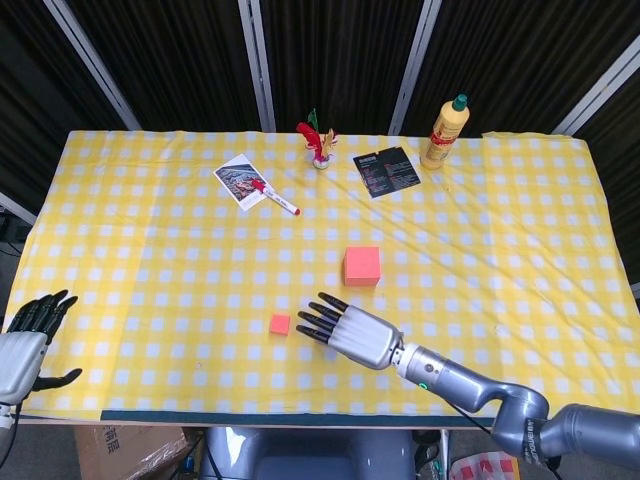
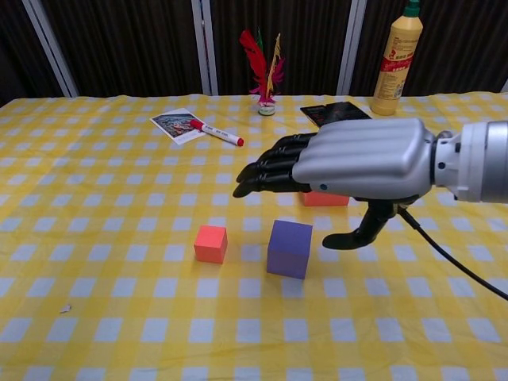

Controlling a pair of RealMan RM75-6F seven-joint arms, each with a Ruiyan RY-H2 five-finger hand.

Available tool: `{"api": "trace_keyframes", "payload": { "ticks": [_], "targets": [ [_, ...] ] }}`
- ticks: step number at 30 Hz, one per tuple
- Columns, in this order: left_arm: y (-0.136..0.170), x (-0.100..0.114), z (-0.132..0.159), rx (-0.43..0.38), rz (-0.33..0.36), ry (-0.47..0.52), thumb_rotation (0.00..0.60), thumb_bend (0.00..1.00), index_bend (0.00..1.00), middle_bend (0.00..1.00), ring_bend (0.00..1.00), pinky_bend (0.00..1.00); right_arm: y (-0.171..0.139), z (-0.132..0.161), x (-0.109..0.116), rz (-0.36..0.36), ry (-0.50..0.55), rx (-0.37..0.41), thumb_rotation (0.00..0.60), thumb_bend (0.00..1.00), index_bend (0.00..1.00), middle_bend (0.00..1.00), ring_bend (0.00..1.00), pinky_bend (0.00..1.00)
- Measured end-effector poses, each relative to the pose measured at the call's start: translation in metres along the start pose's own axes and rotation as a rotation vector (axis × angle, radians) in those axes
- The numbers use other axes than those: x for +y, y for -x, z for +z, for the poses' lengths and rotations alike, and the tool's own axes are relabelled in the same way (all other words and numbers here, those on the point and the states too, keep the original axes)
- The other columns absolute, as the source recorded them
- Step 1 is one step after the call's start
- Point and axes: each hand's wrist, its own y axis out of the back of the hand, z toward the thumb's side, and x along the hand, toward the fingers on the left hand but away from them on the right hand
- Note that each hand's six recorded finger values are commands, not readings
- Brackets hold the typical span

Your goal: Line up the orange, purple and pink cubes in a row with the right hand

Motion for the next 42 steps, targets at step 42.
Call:
{"api": "trace_keyframes", "payload": {
  "ticks": [42],
  "targets": [
    [-0.001, 0.0, 0.001, -0.002, -0.028, 0.027, 0.6, 0.02, 0.0, 0.0, 0.0, 0.03, 0.035, -0.006, -0.049, 0.102, -0.131, -0.053, 0.6, 0.41, 0.37, 0.08, 0.02, 0.05]
  ]
}}
